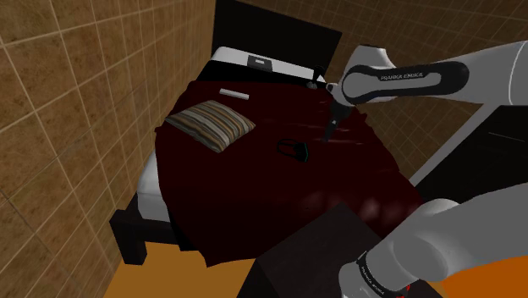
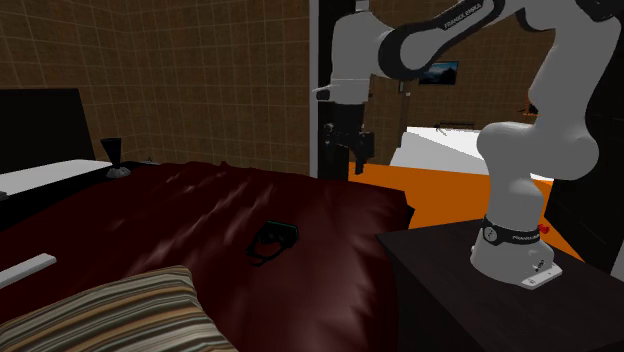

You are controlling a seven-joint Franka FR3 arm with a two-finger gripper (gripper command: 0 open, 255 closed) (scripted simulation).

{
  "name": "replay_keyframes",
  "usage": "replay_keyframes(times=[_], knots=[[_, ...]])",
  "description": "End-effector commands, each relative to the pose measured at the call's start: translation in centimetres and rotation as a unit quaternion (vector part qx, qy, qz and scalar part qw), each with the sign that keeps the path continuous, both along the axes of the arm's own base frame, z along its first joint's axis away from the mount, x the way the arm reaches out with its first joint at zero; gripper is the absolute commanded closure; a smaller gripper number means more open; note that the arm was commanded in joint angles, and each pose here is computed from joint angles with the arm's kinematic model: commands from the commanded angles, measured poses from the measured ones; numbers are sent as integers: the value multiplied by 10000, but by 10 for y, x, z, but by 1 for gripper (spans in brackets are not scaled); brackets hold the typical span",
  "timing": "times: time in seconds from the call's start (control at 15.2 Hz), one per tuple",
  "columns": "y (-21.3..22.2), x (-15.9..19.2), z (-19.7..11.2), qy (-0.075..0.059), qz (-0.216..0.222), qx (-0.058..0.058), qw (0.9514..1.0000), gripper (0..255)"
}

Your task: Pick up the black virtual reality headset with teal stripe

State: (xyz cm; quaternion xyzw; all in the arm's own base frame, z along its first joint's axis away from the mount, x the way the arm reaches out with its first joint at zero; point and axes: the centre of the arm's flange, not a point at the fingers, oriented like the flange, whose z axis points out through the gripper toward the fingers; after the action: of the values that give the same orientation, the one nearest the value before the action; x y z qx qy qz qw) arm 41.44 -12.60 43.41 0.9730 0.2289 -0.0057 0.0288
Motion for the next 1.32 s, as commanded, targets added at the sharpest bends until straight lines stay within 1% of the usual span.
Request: replay_keyframes(times=[0.0, 0.26, 0.53, 0.86, 1.19, 1.25], knots=[[-16, 15, -16, -5, 229, -3, 9997, 0], [-40, 49, -46, -10, 659, 7, 9978, 0], [-62, 86, -76, -14, 1087, 17, 9941, 0], [-84, 135, -114, -20, 1619, 29, 9868, 0], [-101, 185, -152, -26, 2139, 41, 9768, 0], [-101, 185, -157, -26, 2139, 41, 9768, 0]])
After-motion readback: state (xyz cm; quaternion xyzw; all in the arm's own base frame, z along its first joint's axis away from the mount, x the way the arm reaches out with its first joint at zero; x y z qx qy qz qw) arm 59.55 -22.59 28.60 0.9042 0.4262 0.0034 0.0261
